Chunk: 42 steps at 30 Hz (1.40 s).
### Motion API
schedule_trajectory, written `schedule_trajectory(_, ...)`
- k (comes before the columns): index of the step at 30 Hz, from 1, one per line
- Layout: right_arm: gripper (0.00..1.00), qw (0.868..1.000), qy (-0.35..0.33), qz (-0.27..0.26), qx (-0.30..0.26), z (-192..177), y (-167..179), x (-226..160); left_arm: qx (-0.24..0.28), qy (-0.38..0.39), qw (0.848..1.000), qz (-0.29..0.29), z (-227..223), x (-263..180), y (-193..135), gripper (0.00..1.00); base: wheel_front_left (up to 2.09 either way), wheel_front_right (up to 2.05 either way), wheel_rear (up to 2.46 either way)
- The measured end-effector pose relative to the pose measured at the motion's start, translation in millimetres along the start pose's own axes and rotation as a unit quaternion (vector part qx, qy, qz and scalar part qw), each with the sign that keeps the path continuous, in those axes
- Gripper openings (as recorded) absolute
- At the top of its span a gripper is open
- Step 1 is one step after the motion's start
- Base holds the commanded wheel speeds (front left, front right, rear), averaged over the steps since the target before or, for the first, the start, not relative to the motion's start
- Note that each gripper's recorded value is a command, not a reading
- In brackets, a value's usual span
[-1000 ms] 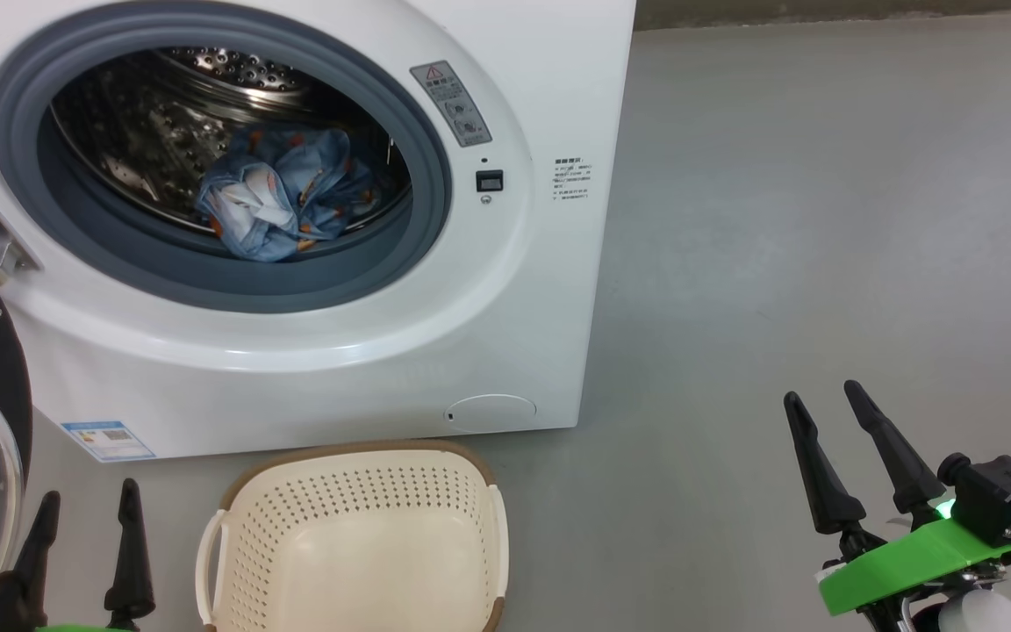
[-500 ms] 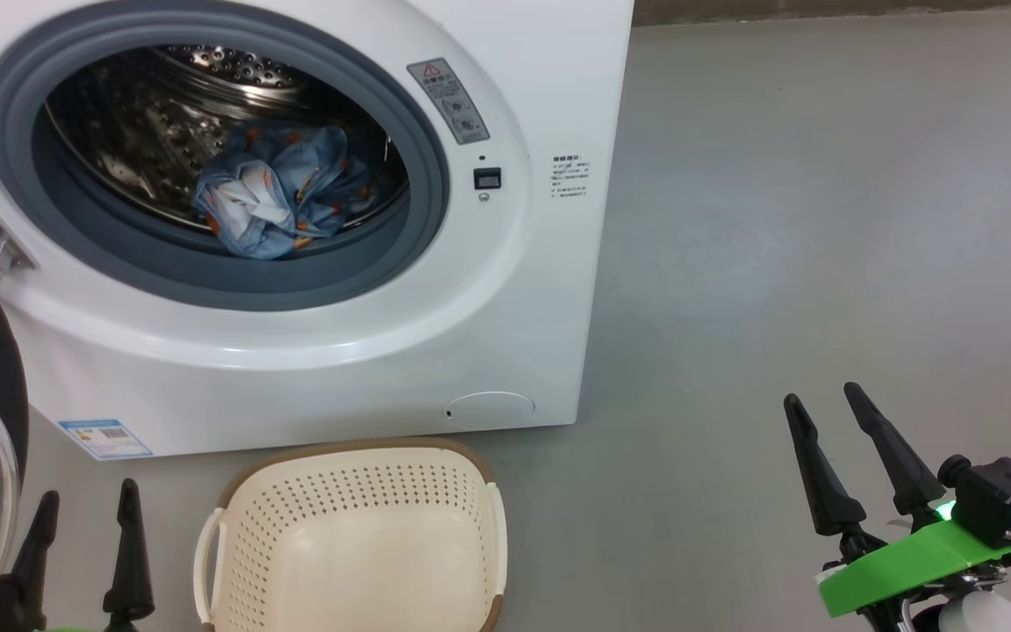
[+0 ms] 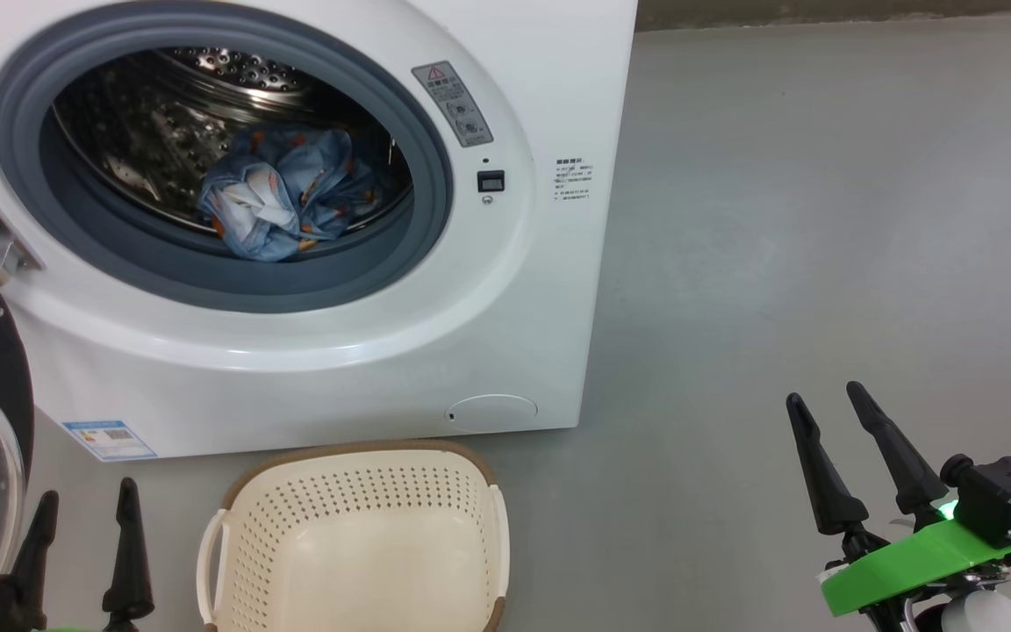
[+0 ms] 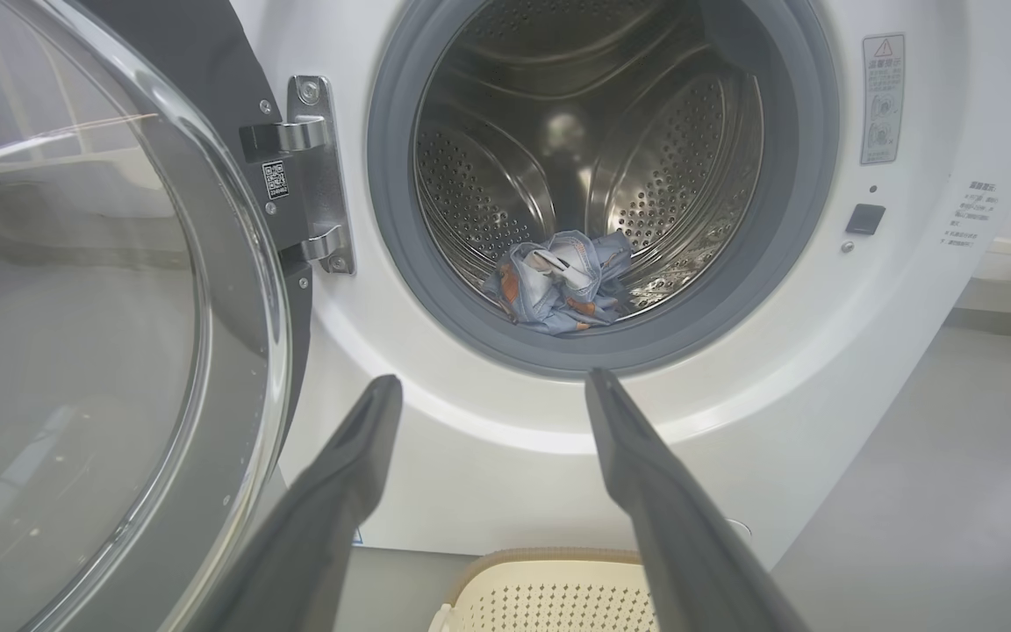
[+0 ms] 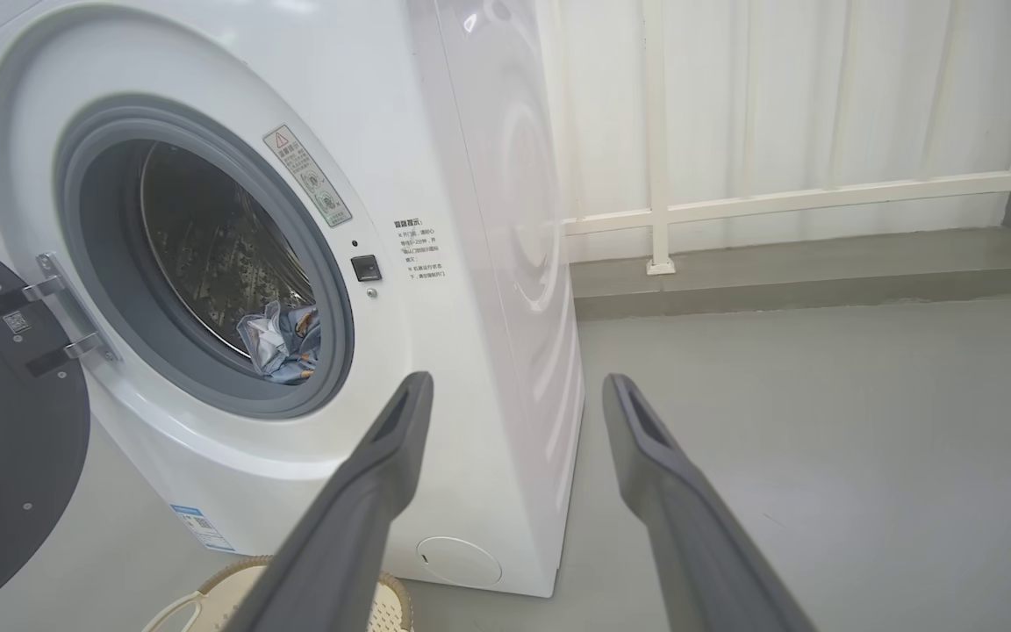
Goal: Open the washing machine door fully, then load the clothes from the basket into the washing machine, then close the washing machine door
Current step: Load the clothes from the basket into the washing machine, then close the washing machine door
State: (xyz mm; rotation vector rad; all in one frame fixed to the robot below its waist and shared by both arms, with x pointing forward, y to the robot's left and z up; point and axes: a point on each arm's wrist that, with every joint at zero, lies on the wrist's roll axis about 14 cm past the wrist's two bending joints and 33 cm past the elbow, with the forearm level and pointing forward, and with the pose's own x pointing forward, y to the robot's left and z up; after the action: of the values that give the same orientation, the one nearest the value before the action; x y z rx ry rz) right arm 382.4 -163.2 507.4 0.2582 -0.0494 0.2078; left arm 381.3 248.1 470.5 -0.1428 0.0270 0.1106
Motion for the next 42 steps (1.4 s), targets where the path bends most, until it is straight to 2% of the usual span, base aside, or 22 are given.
schedule_trajectory(8, 1.00, 1.000, -0.001, 0.001, -0.003, 1, -1, 0, 0.000, -0.001, 1.000, 0.000, 1, 0, 0, 1.00, -0.27, 0.27, 0.00)
schedule_trajectory(23, 1.00, 1.000, -0.005, 0.003, -0.006, 5, 0, -1, -0.001, 0.003, 1.000, 0.001, -2, -7, 1, 1.00, -1.01, 1.01, 0.00)
schedule_trajectory(42, 1.00, 1.000, 0.003, 0.016, -0.004, -2, 7, 5, -0.007, 0.005, 1.000, 0.018, -4, -16, 12, 1.00, -0.05, 0.05, 0.00)
